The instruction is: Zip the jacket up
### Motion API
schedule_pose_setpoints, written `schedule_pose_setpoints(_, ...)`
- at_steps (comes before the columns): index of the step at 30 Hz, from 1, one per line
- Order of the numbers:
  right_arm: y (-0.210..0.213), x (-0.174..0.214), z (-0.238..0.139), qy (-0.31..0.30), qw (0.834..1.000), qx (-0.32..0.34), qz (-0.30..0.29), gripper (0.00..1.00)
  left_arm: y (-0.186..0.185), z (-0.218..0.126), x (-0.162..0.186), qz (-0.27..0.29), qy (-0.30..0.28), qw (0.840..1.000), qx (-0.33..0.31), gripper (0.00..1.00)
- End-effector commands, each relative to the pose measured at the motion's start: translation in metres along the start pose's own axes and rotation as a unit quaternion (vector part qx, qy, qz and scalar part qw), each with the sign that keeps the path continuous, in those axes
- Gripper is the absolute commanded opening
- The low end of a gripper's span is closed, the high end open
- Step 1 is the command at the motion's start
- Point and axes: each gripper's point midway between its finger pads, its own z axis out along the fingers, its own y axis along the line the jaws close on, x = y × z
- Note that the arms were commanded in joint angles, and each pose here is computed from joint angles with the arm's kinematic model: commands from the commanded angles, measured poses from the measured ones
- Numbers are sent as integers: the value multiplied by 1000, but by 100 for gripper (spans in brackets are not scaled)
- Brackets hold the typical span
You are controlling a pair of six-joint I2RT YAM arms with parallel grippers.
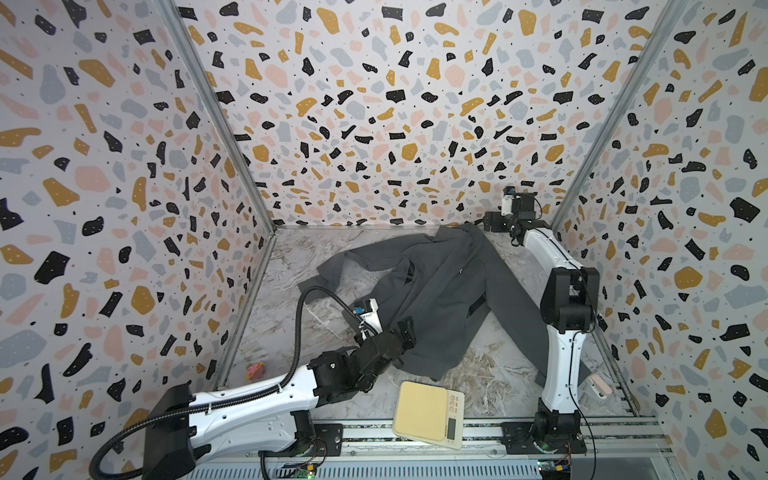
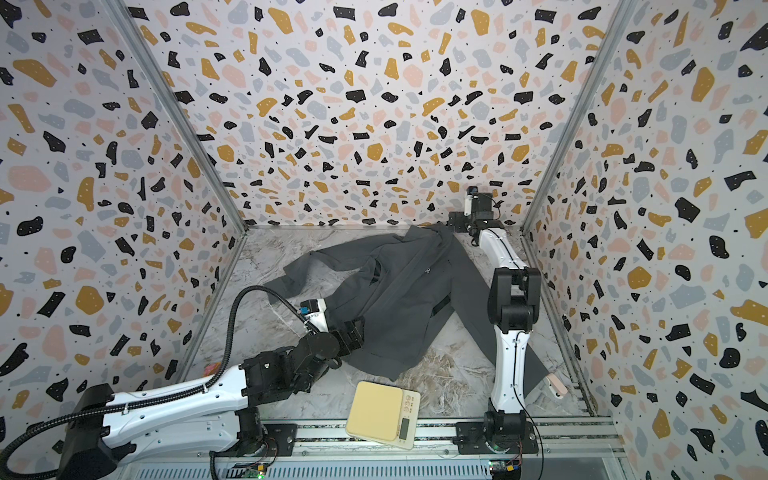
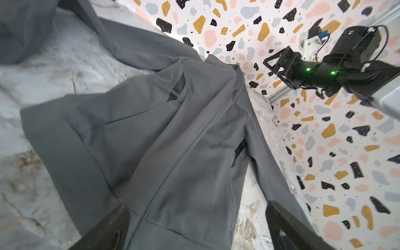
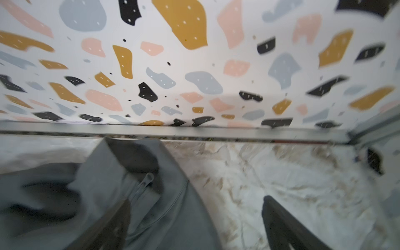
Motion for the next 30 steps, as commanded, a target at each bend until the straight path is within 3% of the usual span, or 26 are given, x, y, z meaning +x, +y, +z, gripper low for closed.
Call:
schedule_pose_setpoints(1, 25, 52, -40, 86, 986, -75, 123, 99, 20, 16, -32, 80, 7, 993, -87, 100)
schedule_pose_setpoints(3, 28, 79, -53, 97, 981, -82, 145, 96, 28, 39, -49, 73, 26, 992, -103, 99)
schedule_pose_setpoints(11, 37, 163, -89, 147, 954, -87, 246, 89, 79, 138, -99, -52, 20, 991, -120, 100)
schedule_pose_setpoints(14, 42, 178, -108, 144, 947, -89, 273, 91, 77, 181, -98, -75, 59, 991, -97, 100)
schedule_pose_setpoints(19, 52, 196, -137, 127, 936, -98, 312, 95, 67, 237, -91, -128, 66, 987, -64, 100)
schedule_pose_setpoints(23, 60, 211, -148, 120, 920, -105, 357, 97, 76, 268, -75, -160, 75, 982, -70, 100)
schedule_pose_setpoints(30, 89, 222, -154, 109, 890, -128, 425, 99, 90, 311, -78, -208, 60, 974, -65, 98)
